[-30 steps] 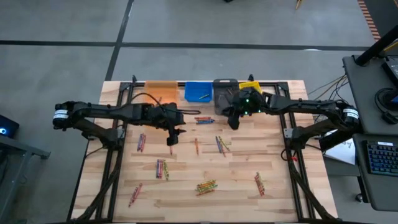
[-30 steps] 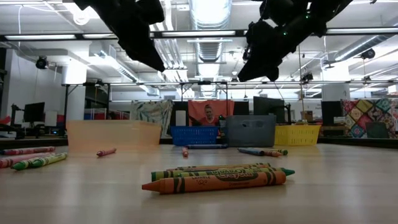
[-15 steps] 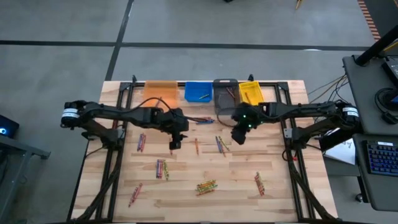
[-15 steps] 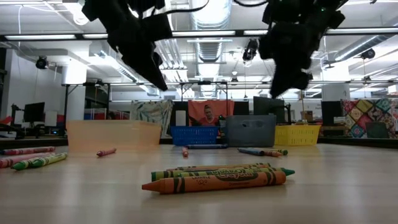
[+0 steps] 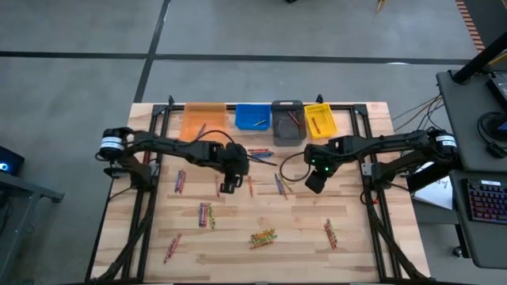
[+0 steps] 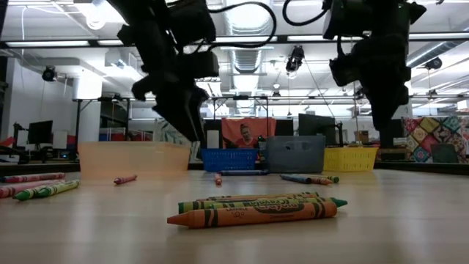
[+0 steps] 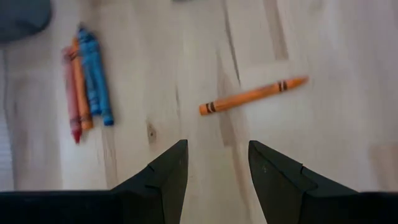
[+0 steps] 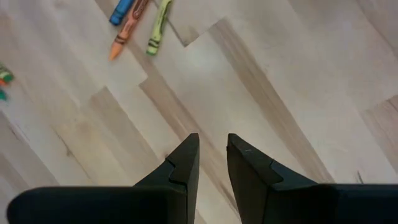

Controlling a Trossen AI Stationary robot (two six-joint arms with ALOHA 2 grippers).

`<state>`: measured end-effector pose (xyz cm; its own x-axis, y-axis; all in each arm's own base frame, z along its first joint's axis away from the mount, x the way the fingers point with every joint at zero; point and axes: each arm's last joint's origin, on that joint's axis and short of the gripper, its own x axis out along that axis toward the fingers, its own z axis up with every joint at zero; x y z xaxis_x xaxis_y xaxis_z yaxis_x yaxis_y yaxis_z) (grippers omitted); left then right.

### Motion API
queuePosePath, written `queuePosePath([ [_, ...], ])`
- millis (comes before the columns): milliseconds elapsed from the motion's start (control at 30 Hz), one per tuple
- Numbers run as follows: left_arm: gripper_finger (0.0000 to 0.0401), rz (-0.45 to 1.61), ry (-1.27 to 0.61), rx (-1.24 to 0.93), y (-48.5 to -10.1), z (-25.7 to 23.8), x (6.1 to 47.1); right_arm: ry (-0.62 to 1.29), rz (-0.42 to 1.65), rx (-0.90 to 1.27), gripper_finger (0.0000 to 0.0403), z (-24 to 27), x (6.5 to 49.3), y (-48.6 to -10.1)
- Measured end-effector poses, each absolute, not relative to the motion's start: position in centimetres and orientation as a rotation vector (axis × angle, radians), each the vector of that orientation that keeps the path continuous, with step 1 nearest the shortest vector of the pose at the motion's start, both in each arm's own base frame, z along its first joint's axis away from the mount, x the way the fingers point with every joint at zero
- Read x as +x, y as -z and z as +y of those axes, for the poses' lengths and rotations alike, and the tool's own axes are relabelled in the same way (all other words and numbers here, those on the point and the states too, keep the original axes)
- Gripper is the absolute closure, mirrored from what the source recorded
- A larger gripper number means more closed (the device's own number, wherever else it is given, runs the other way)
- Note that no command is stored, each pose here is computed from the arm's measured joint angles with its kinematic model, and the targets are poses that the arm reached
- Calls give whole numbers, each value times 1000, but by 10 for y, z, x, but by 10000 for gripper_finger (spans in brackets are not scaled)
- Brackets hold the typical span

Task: Sort crayons
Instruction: Put the orange crayon into the yellow bin

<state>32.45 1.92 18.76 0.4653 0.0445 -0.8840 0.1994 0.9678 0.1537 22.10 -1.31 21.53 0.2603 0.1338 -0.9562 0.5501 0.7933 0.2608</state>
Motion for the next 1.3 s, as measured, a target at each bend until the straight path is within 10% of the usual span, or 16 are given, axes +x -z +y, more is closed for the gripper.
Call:
queuePosePath([
  [1300,250,938,476,742,-152,16,352,340,1262,512,330,3,224,-215],
])
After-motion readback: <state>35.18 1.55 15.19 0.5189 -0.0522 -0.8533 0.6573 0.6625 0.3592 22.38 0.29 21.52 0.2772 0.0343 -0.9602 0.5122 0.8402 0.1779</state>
